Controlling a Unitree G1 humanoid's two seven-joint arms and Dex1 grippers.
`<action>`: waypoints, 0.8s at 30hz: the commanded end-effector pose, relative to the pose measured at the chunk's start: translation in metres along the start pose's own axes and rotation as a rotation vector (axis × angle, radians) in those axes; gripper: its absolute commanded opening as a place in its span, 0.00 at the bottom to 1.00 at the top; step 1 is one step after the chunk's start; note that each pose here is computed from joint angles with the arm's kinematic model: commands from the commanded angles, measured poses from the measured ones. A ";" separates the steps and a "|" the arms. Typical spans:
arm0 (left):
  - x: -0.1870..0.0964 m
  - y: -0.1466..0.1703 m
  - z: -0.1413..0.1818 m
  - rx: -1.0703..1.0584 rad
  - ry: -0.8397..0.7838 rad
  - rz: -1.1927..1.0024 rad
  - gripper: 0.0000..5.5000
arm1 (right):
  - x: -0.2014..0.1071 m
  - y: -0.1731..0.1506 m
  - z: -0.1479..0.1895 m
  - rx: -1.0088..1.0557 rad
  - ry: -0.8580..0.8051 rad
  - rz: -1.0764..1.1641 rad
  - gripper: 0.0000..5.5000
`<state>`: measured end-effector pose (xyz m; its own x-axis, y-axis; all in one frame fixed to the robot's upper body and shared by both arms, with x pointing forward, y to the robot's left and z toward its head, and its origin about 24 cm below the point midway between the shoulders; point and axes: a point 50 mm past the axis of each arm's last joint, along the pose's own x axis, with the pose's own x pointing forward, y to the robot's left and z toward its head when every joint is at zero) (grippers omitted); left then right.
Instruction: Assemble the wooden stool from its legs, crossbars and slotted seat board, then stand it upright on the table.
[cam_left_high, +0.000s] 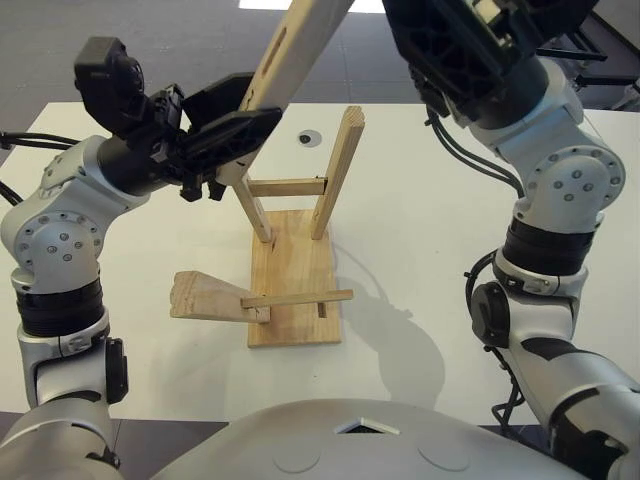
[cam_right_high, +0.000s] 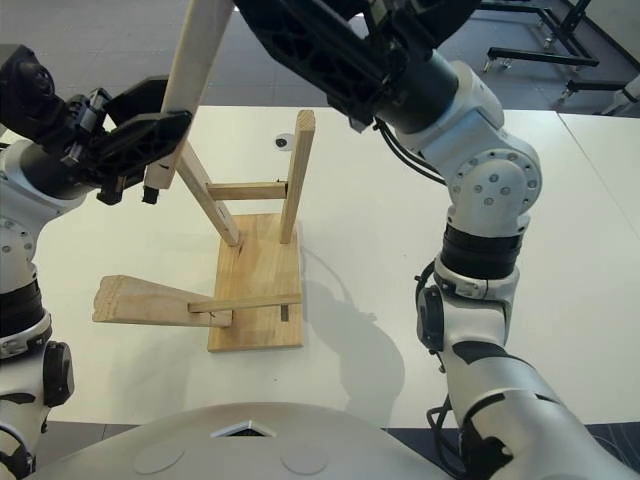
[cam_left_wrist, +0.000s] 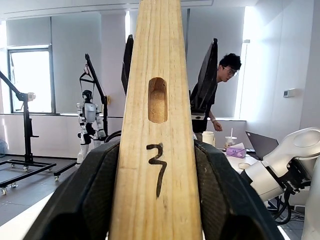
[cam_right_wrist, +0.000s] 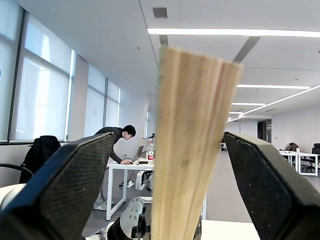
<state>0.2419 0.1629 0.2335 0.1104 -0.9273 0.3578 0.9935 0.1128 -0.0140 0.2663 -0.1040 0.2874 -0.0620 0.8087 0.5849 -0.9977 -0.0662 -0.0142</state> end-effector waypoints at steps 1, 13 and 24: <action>0.004 -0.002 -0.004 -0.018 0.033 -0.025 0.37 | 0.008 -0.001 0.002 0.016 -0.035 0.029 0.74; 0.001 -0.002 -0.007 -0.042 0.034 -0.003 0.37 | 0.015 0.004 0.001 0.041 -0.049 0.063 0.37; -0.011 0.003 0.006 -0.005 -0.008 0.128 0.58 | 0.000 0.009 0.009 -0.072 -0.012 0.009 0.37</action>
<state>0.2427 0.1657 0.2322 0.1800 -0.9181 0.3532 0.9837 0.1684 -0.0634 0.2617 -0.1040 0.2926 -0.0686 0.7949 0.6029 -0.9976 -0.0525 -0.0443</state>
